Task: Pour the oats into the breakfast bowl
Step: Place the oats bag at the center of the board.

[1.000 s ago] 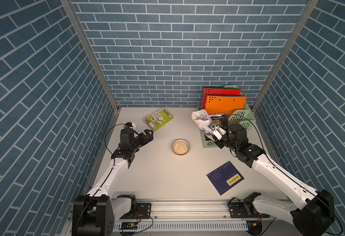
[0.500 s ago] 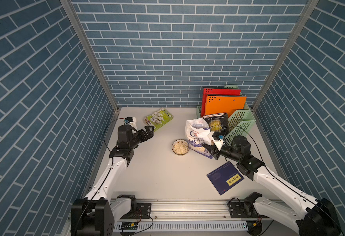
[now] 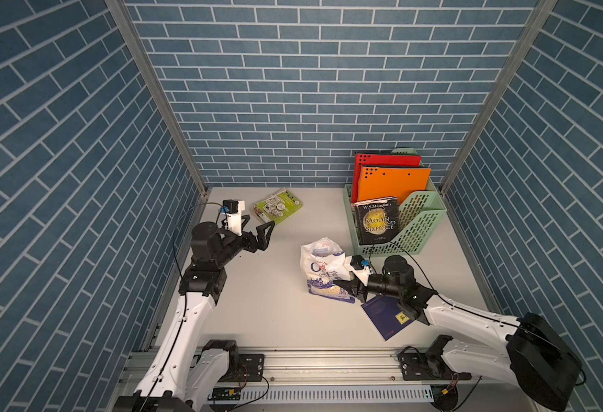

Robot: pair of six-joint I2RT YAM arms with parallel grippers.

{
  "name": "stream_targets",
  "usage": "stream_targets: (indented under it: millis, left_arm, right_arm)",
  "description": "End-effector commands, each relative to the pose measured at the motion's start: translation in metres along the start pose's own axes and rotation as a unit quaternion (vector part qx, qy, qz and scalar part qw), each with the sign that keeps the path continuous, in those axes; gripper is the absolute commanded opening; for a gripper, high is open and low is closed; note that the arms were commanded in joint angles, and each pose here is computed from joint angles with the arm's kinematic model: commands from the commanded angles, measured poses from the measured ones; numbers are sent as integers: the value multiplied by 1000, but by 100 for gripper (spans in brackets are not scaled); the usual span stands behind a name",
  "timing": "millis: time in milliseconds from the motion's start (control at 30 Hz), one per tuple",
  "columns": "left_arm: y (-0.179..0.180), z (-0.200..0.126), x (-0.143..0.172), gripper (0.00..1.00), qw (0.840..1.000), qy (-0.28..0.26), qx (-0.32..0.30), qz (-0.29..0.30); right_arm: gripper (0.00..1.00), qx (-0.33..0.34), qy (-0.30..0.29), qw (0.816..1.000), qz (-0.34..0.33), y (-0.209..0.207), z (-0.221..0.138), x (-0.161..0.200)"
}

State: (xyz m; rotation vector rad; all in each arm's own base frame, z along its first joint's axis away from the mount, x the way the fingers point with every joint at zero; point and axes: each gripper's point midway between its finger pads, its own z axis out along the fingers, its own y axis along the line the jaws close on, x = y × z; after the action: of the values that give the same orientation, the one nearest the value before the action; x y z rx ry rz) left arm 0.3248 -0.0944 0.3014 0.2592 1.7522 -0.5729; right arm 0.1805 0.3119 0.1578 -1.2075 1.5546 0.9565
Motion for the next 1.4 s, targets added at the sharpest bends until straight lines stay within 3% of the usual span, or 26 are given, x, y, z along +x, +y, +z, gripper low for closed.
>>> stream_targets:
  millis: [0,167,333,600,767,967,1100,1200,1267,1367]
  left_arm:
    - [13,-2,21,99,999,24,-32,0]
    - [25,-5,31,99,997,24,-66,-17]
    - [23,-11,26,99,998,14,-69,1]
    - [4,-20,13,100,995,39,-35,84]
    - [-10,-24,10,99,992,43,0,117]
    - [-38,-27,19,99,983,53,84,152]
    - [-50,-26,34,99,974,72,136,168]
    - [-66,-34,48,99,955,69,187,221]
    - [-77,-40,56,99,941,57,218,253]
    - [-82,-43,59,99,933,38,231,272]
  right_arm:
    - [4,4,-98,993,-70,5,10,-48]
    - [7,-12,-90,992,-91,15,34,-34]
    - [27,-15,-76,990,-116,15,38,-24]
    - [51,-31,-30,992,-121,14,33,0]
    - [61,-35,-26,992,-115,9,26,-6]
    - [75,-64,3,994,-92,4,16,-21]
    - [80,-76,32,992,-93,1,10,-31]
    - [80,-85,48,991,-94,0,10,-36]
    - [78,-92,56,990,-91,0,11,-40]
    - [69,-106,67,989,-81,0,15,-42]
